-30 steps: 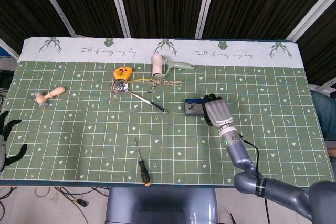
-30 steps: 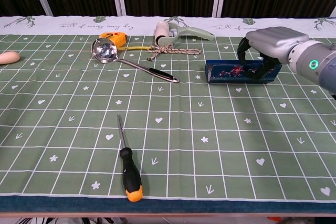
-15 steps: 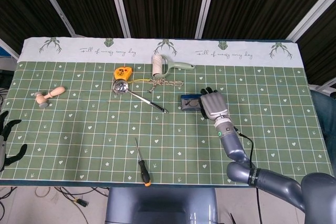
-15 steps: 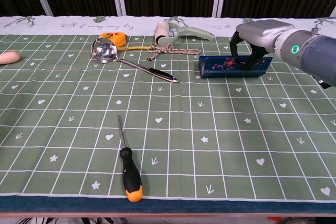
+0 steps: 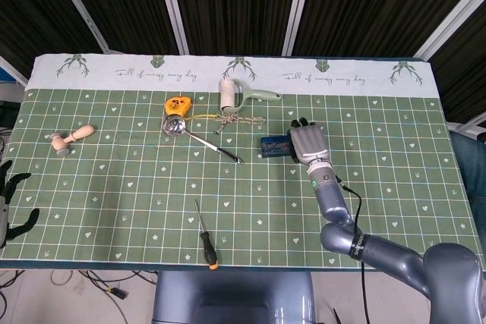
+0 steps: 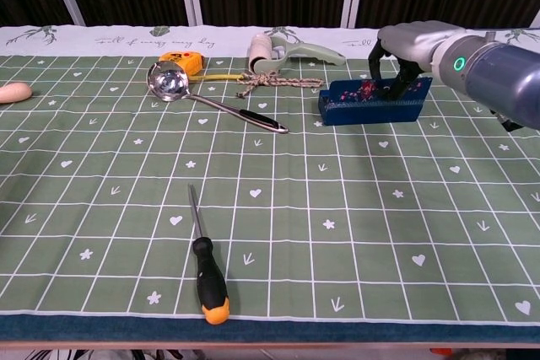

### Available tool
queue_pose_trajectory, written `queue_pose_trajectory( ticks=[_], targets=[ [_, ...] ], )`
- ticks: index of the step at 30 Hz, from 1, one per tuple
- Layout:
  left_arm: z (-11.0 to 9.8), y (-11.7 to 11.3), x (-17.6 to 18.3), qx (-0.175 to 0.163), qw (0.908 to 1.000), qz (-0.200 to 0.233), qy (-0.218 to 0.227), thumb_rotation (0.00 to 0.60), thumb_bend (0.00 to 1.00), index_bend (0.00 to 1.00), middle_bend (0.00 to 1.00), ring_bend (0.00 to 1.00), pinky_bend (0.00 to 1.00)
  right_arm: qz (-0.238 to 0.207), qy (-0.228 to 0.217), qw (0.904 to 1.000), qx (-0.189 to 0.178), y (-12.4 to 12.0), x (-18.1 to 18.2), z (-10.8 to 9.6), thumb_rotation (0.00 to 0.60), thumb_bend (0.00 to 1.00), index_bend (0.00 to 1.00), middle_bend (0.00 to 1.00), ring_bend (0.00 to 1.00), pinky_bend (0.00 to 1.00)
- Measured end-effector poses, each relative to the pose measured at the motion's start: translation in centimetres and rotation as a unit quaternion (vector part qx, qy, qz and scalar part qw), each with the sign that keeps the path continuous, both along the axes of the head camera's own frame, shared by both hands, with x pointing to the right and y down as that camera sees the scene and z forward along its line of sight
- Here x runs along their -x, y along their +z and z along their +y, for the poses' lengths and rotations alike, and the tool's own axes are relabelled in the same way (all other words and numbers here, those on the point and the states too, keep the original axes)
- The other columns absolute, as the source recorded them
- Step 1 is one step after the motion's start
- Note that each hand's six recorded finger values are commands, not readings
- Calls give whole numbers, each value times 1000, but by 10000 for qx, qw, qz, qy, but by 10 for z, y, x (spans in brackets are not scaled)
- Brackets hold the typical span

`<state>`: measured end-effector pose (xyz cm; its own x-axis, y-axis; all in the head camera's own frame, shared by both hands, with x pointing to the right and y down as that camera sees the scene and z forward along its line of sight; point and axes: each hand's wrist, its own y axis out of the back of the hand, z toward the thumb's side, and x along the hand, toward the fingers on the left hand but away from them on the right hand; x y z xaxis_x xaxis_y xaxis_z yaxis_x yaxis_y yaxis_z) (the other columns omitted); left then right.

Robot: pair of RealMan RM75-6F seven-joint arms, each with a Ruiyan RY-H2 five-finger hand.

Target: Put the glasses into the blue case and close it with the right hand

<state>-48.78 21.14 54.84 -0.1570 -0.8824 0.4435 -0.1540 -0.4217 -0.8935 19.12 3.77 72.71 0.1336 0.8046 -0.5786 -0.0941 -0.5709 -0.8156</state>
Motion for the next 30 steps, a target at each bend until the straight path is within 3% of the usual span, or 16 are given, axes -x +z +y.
queue_pose_trajectory(
  ticks=[23,28,30],
  targets=[
    [1,0,0,9,10000,22,2,600,312,209,0,0,0,315,111,9994,103,18,7,-19,600,614,683,241,175,333],
    [1,0,0,11,10000,28,6,600,312,209,0,0,0,341,158,9992,95,20,10,-23,600,615,615,241,175,333],
    [1,0,0,10,10000,32,5,600,312,209,0,0,0,346,168,9992,96,22,12,-24,600,614,538,240,175,333]
  ],
)
